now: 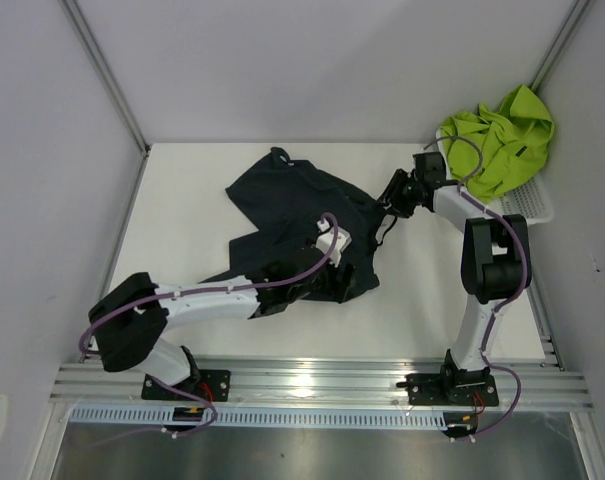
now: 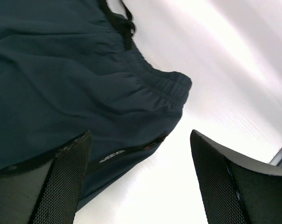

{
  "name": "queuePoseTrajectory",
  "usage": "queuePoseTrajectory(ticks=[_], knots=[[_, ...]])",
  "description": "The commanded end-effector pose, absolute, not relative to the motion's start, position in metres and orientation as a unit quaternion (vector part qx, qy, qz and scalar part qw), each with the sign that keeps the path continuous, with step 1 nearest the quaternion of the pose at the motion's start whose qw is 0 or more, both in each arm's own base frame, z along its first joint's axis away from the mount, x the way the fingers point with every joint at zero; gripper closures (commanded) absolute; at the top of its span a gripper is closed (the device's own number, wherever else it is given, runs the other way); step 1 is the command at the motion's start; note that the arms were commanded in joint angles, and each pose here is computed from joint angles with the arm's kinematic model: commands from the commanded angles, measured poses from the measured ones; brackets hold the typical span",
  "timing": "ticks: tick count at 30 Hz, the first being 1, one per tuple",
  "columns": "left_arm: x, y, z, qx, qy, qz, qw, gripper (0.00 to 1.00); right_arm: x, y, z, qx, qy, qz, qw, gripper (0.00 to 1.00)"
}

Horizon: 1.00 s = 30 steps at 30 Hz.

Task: Fold and stack the shorts
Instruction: Flatten the shorts out

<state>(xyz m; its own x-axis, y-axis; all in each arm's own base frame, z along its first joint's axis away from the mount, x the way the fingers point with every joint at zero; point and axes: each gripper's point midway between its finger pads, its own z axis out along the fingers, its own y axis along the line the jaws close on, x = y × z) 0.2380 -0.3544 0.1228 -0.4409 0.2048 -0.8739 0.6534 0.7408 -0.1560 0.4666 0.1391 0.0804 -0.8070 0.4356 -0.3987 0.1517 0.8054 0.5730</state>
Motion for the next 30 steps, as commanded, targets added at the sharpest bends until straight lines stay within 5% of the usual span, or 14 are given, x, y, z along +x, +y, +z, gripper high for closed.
queuePoseTrajectory(ticks=[1, 30], knots=[[0.242, -0.388, 0.146, 0.293, 0.784, -0.278, 0.472, 0.12, 0.503, 0.133, 0.096, 0.171, 0.901, 0.245, 0.314, 0.52], [0.248, -0.434, 0.082, 0.311, 0.828, -0.272, 0.38, 0.15, 0.496, 0.132, 0.064, 0.187, 0.897, 0.269, 0.295, 0.53]])
